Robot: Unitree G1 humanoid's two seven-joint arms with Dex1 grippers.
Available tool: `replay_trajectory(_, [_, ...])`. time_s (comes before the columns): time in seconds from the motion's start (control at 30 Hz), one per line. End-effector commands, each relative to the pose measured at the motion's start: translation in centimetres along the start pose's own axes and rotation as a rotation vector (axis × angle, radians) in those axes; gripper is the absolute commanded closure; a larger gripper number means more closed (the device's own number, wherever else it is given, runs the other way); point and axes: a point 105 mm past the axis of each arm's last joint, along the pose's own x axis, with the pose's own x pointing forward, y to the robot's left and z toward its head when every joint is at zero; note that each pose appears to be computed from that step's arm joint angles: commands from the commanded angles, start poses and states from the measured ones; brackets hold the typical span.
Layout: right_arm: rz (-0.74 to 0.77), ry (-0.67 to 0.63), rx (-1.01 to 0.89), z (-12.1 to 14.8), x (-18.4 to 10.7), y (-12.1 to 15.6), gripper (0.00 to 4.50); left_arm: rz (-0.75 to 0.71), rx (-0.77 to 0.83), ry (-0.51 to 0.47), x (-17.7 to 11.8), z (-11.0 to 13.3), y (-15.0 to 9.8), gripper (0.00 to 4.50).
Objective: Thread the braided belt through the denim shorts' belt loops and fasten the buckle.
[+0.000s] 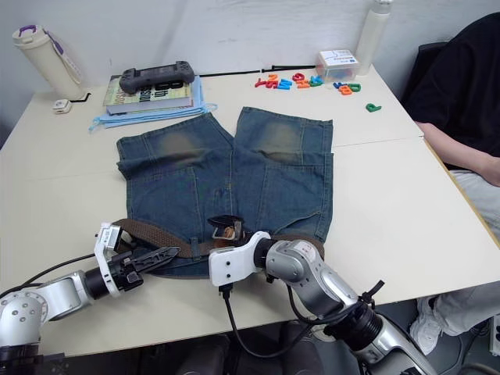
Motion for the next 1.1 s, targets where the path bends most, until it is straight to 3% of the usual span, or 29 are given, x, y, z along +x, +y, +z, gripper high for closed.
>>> replay_trajectory(0.03, [-0.027, 0.037, -0.025, -0.6, -0.1, -0.6, 0.04, -0.03, 0.01, -0.014, -0.1, 0.3, -0.7, 4.5])
replay_trajectory(0.3, [-0.037, 0.096, -0.12, -1.7, -0.3, -0.4, 0.04, -0.027, 0.008, -0.014, -0.2, 0.3, -0.6, 4.5])
replay_trajectory(0.6, [-0.07, 0.055, -0.249, -0.7, 0.2, 0.1, 0.04, -0.02, 0.007, -0.013, -0.4, 0.3, -0.4, 4.5])
replay_trajectory(0.7, [-0.076, 0.043, -0.262, -0.5, 0.2, 0.0, 0.73, -0.019, 0.008, -0.013, -0.4, 0.4, -0.4, 4.5])
replay_trajectory(0.9, [-0.087, 0.037, -0.288, -0.5, 0.2, -0.2, 3.68, -0.017, 0.006, -0.012, -0.4, 0.3, -0.3, 4.5])
replay_trajectory(0.97, [-0.09, 0.039, -0.292, -0.5, 0.2, -0.3, 4.46, -0.017, 0.005, -0.011, -0.4, 0.3, -0.3, 4.5])
replay_trajectory(1.1, [-0.089, 0.044, -0.298, -0.6, 0.1, -0.2, 4.46, -0.015, 0.005, -0.012, -0.3, 0.3, -0.2, 4.5])
